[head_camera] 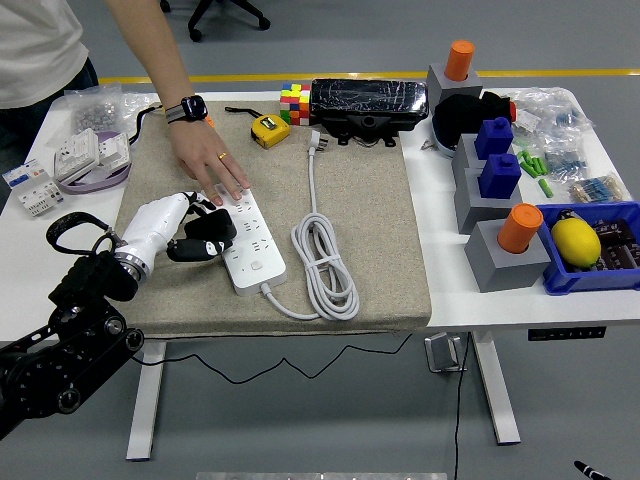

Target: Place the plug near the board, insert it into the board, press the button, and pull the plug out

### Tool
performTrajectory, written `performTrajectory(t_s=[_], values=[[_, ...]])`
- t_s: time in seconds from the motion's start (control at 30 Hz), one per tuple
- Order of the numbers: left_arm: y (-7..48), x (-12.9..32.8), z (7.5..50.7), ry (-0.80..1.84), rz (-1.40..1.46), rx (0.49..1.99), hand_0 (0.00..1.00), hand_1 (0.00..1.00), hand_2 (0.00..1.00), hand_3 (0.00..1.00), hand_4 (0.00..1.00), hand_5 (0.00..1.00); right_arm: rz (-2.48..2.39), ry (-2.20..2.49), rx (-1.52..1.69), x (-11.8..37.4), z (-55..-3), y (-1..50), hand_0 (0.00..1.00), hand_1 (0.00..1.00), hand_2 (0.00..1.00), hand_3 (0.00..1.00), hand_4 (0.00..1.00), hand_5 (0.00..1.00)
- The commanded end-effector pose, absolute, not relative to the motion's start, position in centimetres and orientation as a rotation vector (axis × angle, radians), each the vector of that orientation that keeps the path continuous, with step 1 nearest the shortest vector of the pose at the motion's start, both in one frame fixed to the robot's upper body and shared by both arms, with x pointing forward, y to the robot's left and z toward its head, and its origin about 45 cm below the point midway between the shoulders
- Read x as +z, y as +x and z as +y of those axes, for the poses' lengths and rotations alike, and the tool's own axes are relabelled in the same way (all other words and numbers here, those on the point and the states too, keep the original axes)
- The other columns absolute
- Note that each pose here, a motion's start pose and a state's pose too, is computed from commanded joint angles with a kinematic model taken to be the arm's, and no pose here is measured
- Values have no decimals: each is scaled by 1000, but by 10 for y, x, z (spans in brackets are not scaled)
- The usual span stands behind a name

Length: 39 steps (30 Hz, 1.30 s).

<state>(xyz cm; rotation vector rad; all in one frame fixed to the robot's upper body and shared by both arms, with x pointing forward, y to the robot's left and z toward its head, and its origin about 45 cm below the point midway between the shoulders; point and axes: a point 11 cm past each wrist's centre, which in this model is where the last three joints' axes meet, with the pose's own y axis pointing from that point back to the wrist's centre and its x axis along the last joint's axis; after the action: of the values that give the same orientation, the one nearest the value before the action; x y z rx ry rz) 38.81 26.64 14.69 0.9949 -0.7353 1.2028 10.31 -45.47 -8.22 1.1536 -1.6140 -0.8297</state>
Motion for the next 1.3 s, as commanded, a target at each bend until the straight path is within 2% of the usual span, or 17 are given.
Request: performTrajectory(t_s=[0.03, 0.07, 0.23, 0.27, 0.43, 0.47, 0.67, 0.97, 1.3], values=[[389, 147, 266, 996, -739, 1203, 558, 600, 547, 585, 794, 260, -1614, 1154, -830, -82, -454, 103, 651, 647, 645, 567, 993, 561], [389, 146, 265, 996, -742, 1204, 393, 482, 502, 541, 669, 143, -1614, 1155, -830, -82, -454, 104, 651, 647, 645, 567, 993, 562], [391, 146, 264, 1008, -763, 1208, 393, 482, 502, 541, 669, 143, -1613, 1153, -829, -82, -455, 103, 651, 647, 645, 567, 993, 562], [391, 146, 264, 1008, -765, 1210, 332, 441, 440, 508, 625, 66, -1613, 1153, -829, -82, -455, 103, 651, 647, 645, 567, 993, 562], [393, 150, 264, 998, -794, 1233, 332, 441, 440, 508, 625, 66, -1614, 1153, -830, -82, -455, 103, 651, 647, 645, 567, 993, 562], [393, 150, 264, 998, -797, 1235, 301, 405, 369, 463, 649, 2, -1615, 1154, -830, -82, -455, 103, 651, 646, 645, 568, 993, 563], [393, 153, 265, 963, -805, 1257, 292, 399, 347, 442, 655, 2, -1617, 1154, -829, -82, -455, 104, 651, 647, 645, 567, 993, 563], [391, 163, 267, 888, -832, 1290, 290, 396, 345, 443, 662, 2, -1615, 1156, -830, -82, -454, 104, 650, 647, 645, 567, 993, 563], [384, 162, 297, 938, -832, 1315, 304, 410, 353, 461, 673, 3, -1612, 1153, -830, -82, -455, 102, 650, 646, 645, 567, 993, 563]])
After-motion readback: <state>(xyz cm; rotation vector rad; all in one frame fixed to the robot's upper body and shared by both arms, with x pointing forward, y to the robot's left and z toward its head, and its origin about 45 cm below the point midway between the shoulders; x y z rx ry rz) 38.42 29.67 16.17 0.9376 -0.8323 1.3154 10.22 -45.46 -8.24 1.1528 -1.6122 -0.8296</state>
